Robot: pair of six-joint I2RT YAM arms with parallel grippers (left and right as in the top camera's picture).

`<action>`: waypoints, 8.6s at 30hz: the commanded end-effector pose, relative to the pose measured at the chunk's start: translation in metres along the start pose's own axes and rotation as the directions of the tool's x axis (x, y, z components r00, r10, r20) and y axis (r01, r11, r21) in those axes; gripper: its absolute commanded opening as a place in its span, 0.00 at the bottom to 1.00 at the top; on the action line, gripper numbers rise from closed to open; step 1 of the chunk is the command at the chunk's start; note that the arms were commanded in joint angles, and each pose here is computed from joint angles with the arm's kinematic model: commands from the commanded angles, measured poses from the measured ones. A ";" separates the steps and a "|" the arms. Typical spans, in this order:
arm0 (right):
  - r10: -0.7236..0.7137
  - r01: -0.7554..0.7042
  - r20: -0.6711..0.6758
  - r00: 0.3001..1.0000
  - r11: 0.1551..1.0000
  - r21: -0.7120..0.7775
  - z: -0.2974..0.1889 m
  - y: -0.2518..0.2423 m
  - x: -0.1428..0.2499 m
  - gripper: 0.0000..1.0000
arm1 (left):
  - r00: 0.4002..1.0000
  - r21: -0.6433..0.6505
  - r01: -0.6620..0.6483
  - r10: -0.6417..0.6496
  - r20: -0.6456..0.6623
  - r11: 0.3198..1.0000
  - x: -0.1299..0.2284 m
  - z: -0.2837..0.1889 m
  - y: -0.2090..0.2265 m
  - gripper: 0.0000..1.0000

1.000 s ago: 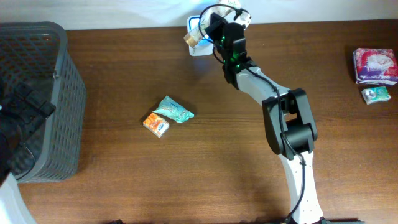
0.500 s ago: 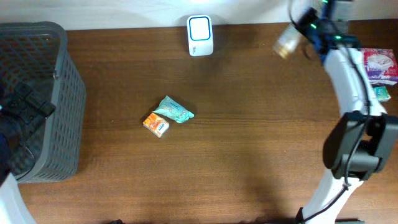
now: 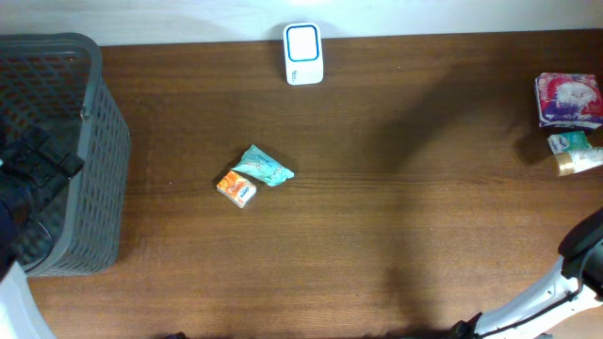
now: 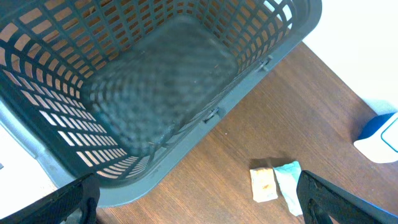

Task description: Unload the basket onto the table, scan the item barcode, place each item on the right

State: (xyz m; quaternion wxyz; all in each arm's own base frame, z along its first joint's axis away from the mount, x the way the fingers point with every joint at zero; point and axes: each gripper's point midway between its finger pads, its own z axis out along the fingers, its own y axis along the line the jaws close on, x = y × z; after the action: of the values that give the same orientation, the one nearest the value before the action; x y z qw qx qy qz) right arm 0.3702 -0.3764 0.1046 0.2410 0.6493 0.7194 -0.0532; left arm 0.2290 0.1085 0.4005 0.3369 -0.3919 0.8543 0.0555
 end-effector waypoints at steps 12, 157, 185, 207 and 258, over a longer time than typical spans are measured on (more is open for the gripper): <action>-0.126 0.055 -0.159 0.979 0.919 -0.390 -0.016 0.067 0.025 0.93 | 1.000 -0.005 0.013 -0.013 0.004 1.000 -0.001 -0.001 0.002 0.99; -0.994 0.026 -0.071 -0.082 0.069 -0.997 -0.255 0.154 0.551 0.04 | 1.000 -0.006 0.013 -0.013 0.004 1.000 -0.001 -0.001 0.002 0.99; -0.967 0.473 0.139 0.214 -0.022 -0.881 -0.393 0.190 0.472 0.04 | 1.000 -0.006 0.013 -0.013 0.004 1.000 -0.001 -0.001 0.002 0.99; -0.950 0.475 0.241 0.196 -0.124 -0.871 -0.391 0.205 0.481 0.04 | 1.000 -0.005 0.013 -0.013 0.004 1.000 -0.001 -0.001 0.002 0.99; -1.000 0.888 0.006 0.017 0.012 -0.460 -0.201 0.095 0.551 0.11 | 1.000 -0.005 0.013 -0.013 0.004 1.000 -0.001 -0.001 0.002 0.99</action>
State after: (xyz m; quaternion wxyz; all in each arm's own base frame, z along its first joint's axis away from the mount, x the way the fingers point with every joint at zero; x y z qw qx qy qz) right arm 0.3797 0.2168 0.0671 0.0879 -0.0549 0.9909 0.0856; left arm 0.2290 0.1085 0.4005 0.3371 -0.3919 0.8542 0.0555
